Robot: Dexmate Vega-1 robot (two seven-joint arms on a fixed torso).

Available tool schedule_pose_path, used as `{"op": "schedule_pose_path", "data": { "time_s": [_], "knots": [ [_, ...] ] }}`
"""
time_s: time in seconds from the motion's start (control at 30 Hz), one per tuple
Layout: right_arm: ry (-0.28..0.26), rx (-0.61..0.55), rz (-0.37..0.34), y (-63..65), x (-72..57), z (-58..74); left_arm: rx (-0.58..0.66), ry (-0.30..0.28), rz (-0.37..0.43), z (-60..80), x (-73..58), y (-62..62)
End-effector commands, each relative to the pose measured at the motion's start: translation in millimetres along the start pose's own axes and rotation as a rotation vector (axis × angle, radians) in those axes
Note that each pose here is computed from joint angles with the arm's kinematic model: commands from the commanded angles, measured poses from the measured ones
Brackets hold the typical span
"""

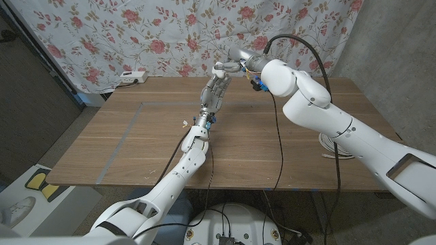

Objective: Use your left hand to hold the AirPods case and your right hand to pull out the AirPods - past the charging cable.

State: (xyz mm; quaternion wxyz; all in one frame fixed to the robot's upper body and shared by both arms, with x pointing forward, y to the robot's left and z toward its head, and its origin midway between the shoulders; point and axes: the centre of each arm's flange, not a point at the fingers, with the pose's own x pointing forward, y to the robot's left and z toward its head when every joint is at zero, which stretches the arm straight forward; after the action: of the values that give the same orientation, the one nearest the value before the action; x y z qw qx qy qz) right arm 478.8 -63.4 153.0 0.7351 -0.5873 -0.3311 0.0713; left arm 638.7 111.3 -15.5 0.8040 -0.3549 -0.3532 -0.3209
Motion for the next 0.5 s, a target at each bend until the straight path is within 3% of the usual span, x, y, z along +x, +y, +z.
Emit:
{"op": "schedule_pose_path", "data": {
  "time_s": [0.03,0.5],
  "knots": [
    [0.003,-0.037,0.002,2.9,1.0,3.4,-0.002,0.008,-0.017,-1.1,0.4,-2.2],
    [0.013,-0.046,0.004,4.3,2.1,1.1,-0.003,0.019,-0.035,-3.4,2.8,-2.8]
  ]
}}
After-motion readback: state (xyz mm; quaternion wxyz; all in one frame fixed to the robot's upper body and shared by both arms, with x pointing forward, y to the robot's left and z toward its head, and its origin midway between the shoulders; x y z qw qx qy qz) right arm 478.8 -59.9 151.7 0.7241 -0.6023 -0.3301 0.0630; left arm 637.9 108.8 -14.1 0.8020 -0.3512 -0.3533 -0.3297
